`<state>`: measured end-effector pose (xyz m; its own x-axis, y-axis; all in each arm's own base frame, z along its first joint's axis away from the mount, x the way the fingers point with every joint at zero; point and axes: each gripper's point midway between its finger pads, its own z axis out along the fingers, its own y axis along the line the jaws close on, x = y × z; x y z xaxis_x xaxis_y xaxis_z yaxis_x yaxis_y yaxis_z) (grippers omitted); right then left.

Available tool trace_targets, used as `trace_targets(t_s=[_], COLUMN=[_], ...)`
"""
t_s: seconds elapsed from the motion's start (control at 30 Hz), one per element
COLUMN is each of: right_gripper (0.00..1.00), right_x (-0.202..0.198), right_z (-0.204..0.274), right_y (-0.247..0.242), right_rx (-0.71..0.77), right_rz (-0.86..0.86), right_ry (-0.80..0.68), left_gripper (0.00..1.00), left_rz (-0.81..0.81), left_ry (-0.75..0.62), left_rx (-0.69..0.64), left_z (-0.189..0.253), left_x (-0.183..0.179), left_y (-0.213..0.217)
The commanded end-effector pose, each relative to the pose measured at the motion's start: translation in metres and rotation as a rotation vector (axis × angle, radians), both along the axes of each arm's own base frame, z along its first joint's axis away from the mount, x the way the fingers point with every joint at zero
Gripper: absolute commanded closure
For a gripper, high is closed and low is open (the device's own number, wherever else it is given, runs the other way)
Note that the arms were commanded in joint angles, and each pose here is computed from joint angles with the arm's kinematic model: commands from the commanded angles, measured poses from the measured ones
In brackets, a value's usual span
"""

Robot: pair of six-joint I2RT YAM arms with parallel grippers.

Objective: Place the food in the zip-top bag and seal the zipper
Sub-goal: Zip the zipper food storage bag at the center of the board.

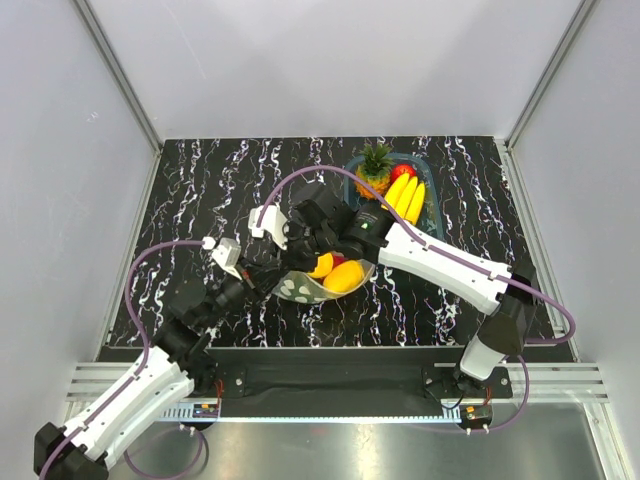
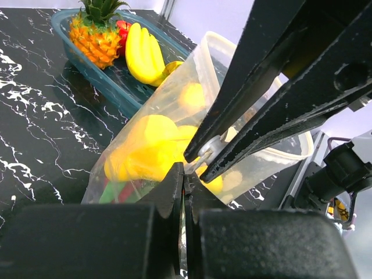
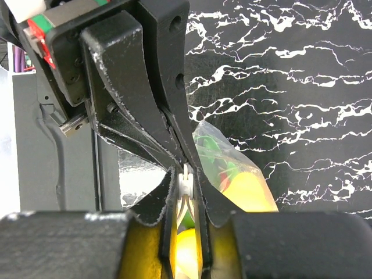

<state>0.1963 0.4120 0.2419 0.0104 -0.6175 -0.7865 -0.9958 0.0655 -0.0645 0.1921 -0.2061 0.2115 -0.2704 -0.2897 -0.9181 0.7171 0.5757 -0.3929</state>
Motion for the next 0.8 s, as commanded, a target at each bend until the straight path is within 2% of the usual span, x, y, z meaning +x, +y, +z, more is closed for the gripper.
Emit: trace_targets(t_s=[0.0,0.77], right_gripper=[1.00,1.00], right_x=[0.003,0.011], right_z=[0.021,0.002], right_y=[0.003,-0.025], right_rx=[0.033,-0.028], right_rz=[-0.011,-0.110], right_ry=[-0.042,-0.088], left_gripper=[1.00,1.00], left_rz=[0.016,0.241], left_ry=[-0.068,0.044], left_rx=[-0.076,-0.126], left_z=[0.031,0.006], left_x=[0.002,0.032], left_y=[0.004,0.051])
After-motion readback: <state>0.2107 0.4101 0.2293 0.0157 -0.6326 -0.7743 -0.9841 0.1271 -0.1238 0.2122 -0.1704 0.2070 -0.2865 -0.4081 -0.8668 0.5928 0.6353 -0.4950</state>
